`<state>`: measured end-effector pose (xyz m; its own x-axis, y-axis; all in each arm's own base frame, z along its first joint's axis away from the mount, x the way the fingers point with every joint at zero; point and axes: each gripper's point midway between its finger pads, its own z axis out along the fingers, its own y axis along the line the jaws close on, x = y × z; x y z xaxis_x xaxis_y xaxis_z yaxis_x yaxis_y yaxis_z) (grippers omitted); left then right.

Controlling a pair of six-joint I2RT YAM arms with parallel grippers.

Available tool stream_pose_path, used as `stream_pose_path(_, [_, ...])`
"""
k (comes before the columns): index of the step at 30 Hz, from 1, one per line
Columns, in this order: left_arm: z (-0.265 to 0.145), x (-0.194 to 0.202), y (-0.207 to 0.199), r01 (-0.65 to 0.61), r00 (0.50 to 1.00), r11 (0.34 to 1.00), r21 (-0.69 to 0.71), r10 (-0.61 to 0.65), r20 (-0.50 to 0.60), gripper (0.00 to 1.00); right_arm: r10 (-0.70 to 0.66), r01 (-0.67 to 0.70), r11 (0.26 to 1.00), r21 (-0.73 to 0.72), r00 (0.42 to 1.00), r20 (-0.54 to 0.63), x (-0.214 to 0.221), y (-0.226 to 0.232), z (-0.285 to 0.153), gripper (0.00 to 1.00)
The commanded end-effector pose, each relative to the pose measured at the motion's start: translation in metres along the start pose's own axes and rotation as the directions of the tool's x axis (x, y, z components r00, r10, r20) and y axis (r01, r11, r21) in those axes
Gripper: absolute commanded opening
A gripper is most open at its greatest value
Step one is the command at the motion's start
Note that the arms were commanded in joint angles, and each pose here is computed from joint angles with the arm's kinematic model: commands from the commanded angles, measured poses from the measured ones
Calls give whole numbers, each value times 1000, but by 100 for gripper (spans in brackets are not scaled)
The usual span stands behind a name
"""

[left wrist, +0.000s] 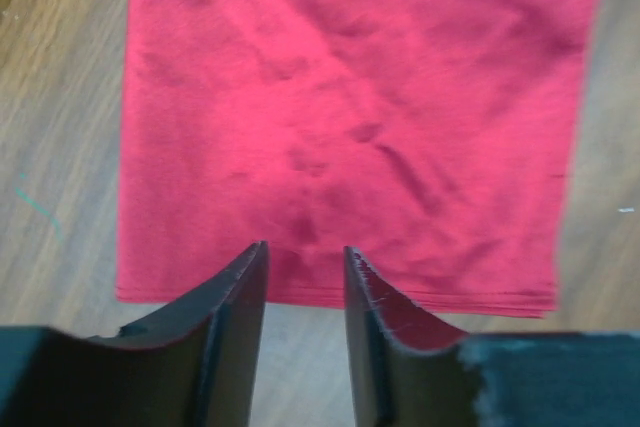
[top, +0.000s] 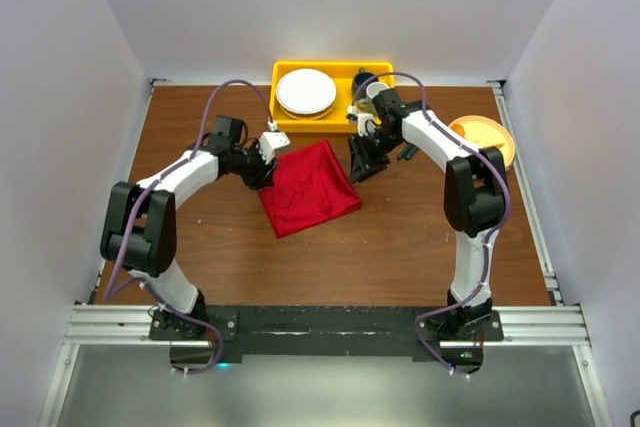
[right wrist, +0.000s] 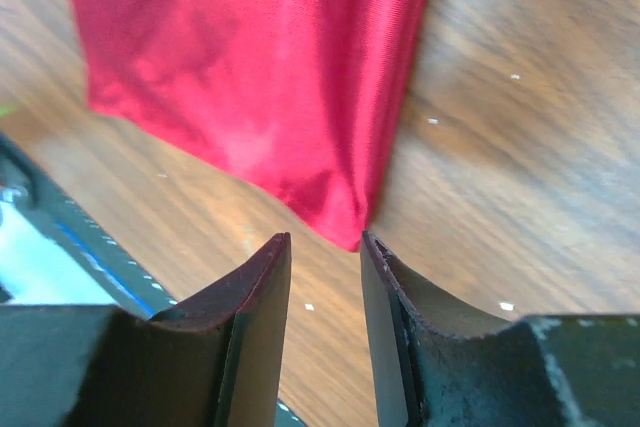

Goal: Fold the napkin into a case and place the utensils inside
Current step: Smooth out the square-folded napkin at the center of the board.

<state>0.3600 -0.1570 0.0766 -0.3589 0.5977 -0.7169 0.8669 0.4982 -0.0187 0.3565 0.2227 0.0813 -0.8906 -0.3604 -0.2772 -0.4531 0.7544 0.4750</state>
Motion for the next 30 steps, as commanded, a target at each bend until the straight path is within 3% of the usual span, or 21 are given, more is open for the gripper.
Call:
stream_pose_path(1, [2, -8, 12, -86, 996, 996, -26, 86, -28, 40, 73, -72, 994, -79, 997, -1, 11, 13, 6, 39])
stream_pose_path(6, [2, -25, -36, -209, 978, 976, 60, 209, 13, 50, 115, -116, 990, -79, 993, -25, 28, 11, 10, 39])
stream_pose_path(12, [11, -6, -102, -337, 937, 927, 164, 347, -39, 56, 165, -167, 982, -88, 986, -38, 46, 11, 3, 45])
stream_pose_path(24, [28, 12, -113, -392, 901, 910, 138, 410, -144, 61, 234, -234, 971, -41, 972, 2, 48, -16, 23, 39])
stream_pose_path(30, [29, 27, -116, -397, 886, 900, 179, 427, -180, 54, 254, -254, 966, -45, 967, -20, 57, -19, 30, 37])
